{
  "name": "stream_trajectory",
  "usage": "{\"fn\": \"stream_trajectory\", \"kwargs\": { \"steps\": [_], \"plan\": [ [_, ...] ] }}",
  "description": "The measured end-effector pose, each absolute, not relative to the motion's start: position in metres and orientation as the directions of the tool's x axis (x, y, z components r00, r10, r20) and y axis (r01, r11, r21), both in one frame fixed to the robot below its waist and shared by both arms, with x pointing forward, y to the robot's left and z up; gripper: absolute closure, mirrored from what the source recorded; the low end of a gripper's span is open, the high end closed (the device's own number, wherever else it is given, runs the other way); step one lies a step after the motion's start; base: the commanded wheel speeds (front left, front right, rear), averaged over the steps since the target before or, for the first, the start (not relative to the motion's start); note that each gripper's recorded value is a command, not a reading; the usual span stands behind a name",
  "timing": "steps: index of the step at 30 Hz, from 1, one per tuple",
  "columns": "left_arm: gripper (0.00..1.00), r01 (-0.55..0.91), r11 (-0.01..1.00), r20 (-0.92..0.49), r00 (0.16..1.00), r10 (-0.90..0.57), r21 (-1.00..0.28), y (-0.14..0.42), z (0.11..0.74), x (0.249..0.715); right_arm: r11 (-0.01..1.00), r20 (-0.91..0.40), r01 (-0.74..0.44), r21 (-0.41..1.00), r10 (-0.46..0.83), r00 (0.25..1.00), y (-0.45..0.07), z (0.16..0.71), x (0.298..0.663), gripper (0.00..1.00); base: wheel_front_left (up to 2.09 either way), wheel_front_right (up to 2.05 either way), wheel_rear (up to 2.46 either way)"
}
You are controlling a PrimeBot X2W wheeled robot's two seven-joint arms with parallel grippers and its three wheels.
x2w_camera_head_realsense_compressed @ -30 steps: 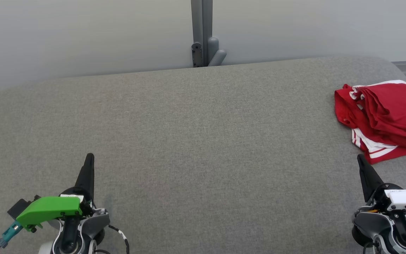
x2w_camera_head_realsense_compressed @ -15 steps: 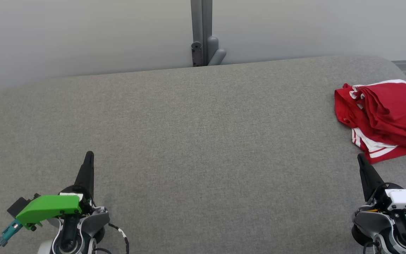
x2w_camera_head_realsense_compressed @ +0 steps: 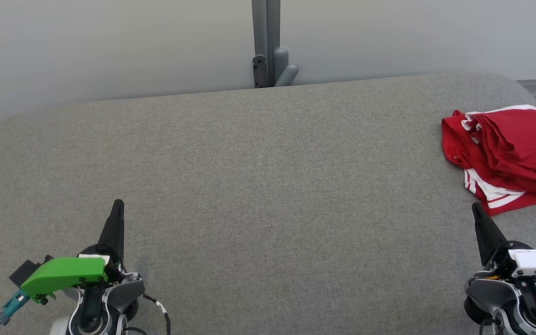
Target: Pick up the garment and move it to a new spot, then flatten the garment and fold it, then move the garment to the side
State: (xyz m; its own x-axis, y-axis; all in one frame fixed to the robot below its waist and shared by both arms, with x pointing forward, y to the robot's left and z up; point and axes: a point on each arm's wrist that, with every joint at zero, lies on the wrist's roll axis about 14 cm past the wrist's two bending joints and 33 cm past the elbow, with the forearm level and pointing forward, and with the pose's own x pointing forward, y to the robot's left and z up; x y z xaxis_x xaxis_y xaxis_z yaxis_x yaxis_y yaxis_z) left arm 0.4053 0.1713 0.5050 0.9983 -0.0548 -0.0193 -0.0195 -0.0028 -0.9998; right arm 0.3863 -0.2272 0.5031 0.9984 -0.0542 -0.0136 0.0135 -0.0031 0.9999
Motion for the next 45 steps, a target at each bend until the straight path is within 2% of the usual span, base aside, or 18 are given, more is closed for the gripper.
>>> {"fn": "stream_trajectory", "kwargs": {
  "steps": [45],
  "plan": [
    [1.0,-0.019,-0.003,-0.019,0.998,-0.055,-1.0,0.1712,0.5051,0.4053,-0.004,-0.014,0.013,1.0,-0.055,0.998,-0.2273,0.5031,0.3862,1.0,0.0,0.0,0.0]
  ]
}}
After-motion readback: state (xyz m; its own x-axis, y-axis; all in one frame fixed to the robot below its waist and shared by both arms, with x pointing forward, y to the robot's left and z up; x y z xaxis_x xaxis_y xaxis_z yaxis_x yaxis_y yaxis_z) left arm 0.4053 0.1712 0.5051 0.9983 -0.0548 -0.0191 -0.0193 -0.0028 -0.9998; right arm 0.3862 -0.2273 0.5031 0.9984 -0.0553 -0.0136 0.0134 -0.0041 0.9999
